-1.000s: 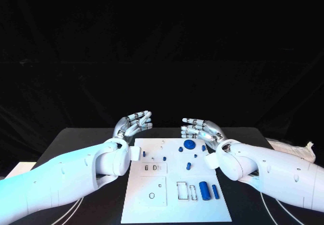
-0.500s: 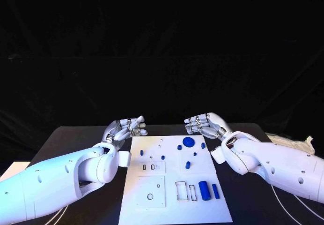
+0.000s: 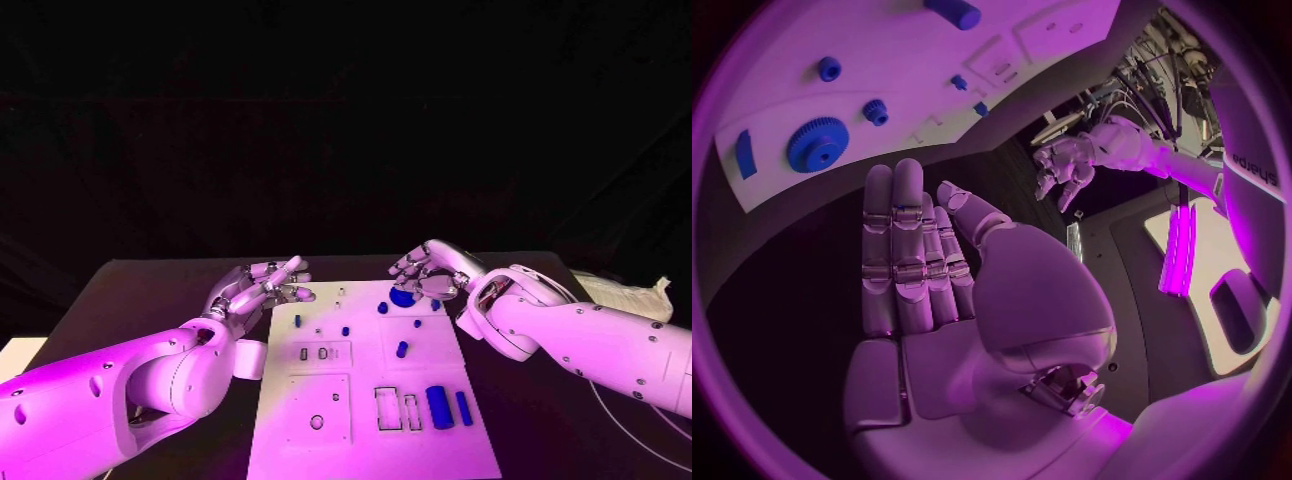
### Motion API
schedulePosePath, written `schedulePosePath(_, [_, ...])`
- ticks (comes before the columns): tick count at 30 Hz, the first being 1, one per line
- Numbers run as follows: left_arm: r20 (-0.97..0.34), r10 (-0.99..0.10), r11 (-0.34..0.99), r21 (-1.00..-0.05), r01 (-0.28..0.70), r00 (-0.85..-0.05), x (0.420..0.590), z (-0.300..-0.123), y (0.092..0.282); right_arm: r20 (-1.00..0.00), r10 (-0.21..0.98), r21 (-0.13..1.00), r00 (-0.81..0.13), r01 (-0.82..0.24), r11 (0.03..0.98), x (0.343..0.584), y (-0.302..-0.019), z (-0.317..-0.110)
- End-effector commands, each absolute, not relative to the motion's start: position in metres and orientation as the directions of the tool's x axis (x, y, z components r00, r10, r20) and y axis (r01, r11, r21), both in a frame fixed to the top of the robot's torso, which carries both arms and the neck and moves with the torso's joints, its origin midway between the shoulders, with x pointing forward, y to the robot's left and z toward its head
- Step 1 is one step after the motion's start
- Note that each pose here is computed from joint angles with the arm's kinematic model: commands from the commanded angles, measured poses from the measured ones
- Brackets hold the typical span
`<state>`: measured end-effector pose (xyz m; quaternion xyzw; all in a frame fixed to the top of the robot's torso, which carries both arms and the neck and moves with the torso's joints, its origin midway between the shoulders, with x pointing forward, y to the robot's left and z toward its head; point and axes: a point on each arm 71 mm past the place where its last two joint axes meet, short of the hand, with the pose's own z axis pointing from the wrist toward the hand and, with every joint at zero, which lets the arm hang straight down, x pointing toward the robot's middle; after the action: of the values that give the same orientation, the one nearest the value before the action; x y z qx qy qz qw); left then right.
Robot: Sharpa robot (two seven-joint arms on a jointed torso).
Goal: Assemble the parts on the task board
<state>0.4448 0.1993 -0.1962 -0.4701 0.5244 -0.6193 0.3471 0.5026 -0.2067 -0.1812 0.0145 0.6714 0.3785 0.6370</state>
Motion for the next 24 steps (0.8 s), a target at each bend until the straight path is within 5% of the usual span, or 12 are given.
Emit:
schedulePosePath(1, [0.257,-0.889,-0.245,-0.966,-0.081,-0.379,0.437,-0.189,0.192,-0.958,0.254,0.286,-0.131,-0.493,0.822,0.503,-0.2,-0.18])
schedulePosePath(10, [0.267,-0.871,-0.26,-0.963,-0.074,-0.412,0.425,-0.174,0.19,-0.991,0.102,0.13,-0.084,-0.519,0.845,0.505,-0.189,-0.168])
schedulePosePath(24, [0.272,-0.862,-0.266,-0.961,-0.074,-0.428,0.421,-0.168,0.187,-0.994,0.009,0.064,-0.108,-0.522,0.851,0.507,-0.181,-0.17])
